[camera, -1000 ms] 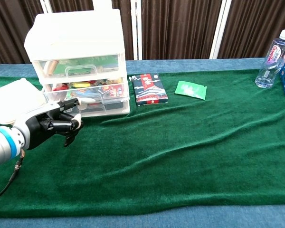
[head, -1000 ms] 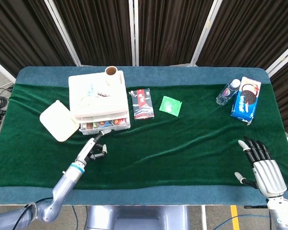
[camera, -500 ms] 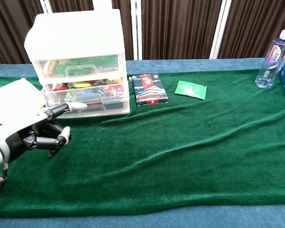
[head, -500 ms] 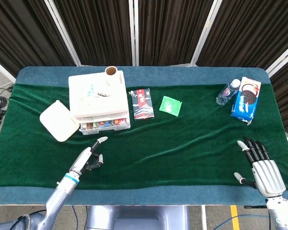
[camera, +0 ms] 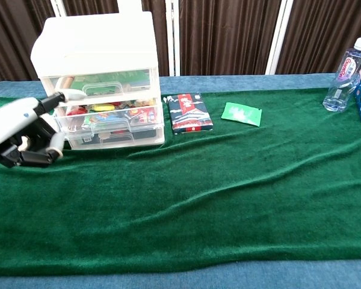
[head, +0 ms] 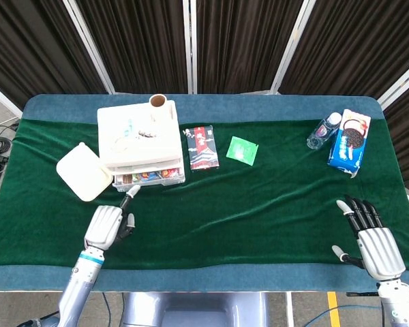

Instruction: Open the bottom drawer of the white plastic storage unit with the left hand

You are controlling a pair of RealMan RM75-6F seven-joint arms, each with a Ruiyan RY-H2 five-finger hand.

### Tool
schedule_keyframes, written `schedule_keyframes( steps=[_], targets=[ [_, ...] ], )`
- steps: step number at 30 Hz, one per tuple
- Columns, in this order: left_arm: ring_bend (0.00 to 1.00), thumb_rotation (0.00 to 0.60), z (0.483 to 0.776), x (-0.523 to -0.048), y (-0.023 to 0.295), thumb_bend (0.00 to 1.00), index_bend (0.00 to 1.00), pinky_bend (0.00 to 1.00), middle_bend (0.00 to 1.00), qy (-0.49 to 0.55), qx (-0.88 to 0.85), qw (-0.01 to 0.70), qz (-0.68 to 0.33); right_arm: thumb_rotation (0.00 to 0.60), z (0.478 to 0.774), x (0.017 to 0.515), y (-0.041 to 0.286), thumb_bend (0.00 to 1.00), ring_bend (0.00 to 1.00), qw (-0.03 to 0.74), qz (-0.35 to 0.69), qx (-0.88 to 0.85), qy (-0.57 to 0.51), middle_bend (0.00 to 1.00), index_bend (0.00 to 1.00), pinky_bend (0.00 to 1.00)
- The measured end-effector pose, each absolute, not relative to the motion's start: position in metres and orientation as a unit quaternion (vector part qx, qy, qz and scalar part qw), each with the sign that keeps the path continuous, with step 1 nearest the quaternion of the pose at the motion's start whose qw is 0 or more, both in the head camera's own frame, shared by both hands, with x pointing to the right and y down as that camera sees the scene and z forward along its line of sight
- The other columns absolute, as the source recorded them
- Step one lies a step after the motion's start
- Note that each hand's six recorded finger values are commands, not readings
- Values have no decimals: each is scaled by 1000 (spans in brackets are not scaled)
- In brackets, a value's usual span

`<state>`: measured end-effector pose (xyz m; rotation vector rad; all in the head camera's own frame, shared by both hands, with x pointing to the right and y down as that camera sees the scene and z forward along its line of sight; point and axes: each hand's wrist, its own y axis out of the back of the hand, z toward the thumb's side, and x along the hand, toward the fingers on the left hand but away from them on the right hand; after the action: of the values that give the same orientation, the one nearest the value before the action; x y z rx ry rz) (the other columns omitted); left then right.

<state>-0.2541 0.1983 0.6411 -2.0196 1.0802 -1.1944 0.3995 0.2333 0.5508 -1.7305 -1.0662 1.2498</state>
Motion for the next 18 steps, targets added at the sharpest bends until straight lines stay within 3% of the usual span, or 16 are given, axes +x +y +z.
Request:
schedule_keyframes(
  steps=[18],
  targets=[
    [760, 600, 659, -252, 167, 759, 8, 723, 857, 387, -720, 250, -519, 600, 550, 400, 233, 88, 0, 368, 486, -675, -417, 0, 31, 0]
  ],
)
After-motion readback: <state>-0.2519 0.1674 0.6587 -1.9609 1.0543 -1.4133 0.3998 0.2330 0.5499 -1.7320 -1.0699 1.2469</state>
